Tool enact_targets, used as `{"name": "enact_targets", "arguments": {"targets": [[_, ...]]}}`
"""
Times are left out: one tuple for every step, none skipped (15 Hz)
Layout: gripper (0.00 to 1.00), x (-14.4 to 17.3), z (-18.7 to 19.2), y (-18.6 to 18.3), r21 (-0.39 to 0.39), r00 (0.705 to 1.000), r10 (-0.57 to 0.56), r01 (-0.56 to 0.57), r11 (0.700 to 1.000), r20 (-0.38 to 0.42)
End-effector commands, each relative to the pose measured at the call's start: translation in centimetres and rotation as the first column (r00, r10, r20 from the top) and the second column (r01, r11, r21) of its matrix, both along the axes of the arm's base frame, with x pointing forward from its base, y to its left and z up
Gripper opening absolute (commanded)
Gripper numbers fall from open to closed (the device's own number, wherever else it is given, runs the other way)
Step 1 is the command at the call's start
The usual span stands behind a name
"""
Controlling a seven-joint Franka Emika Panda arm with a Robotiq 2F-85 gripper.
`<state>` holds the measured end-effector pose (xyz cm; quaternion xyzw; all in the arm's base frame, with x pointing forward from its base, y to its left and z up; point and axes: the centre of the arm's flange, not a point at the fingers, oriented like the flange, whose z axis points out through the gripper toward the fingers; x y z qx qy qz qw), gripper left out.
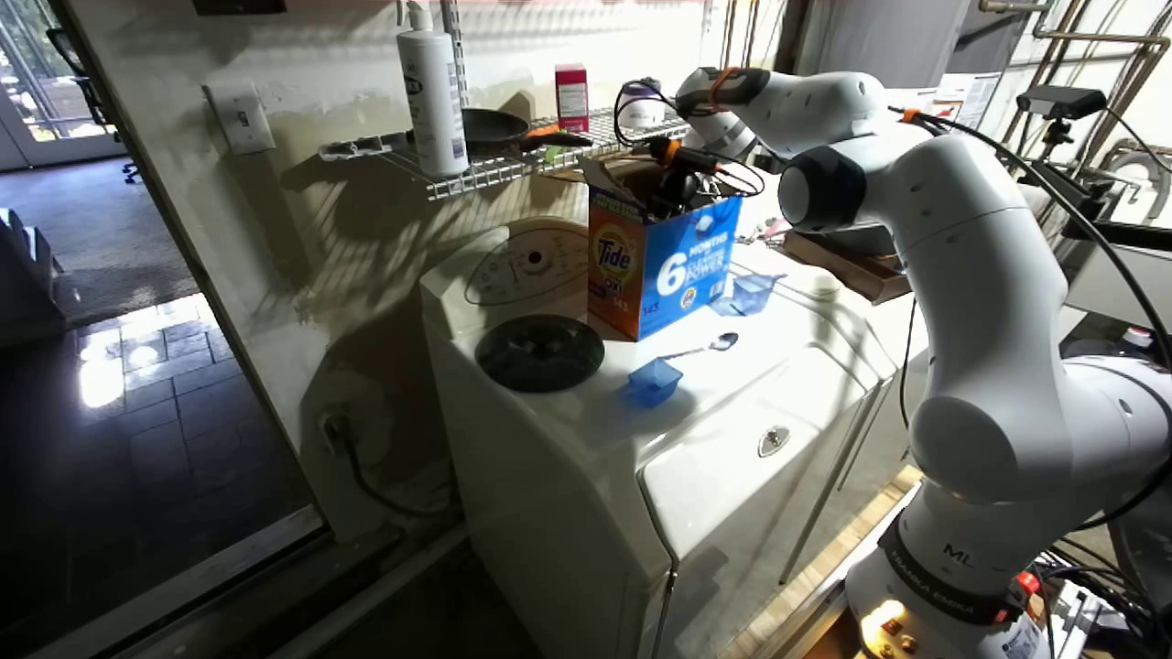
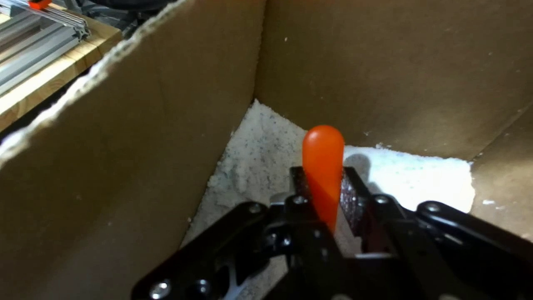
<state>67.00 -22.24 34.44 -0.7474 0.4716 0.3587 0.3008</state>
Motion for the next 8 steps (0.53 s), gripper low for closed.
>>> {"name": "enact_targets", "arguments": {"targets": [[0.06,1.94,-0.66,-0.59,-0.022,1.0,-0.008,0.008,1.0,-0.014],[0.06,1.94,-0.75,-0.54,-0.029,1.0,-0.008,0.008,1.0,-0.021],[0.06,1.95,-0.8,-0.5,-0.035,1.0,-0.011,0.01,0.999,-0.027],[0.06,1.94,-0.89,-0.48,-0.039,0.999,-0.013,0.011,0.999,-0.032],[0.06,1.94,-1.01,-0.46,-0.045,0.999,-0.013,0.012,0.999,-0.039],[0.06,1.89,-1.11,-0.45,-0.051,0.999,-0.015,0.013,0.999,-0.046],[0.06,1.86,-1.16,-0.46,-0.055,0.999,-0.018,0.015,0.998,-0.051],[0.06,1.79,-1.25,-0.52,-0.065,0.998,-0.02,0.016,0.998,-0.058]]}}
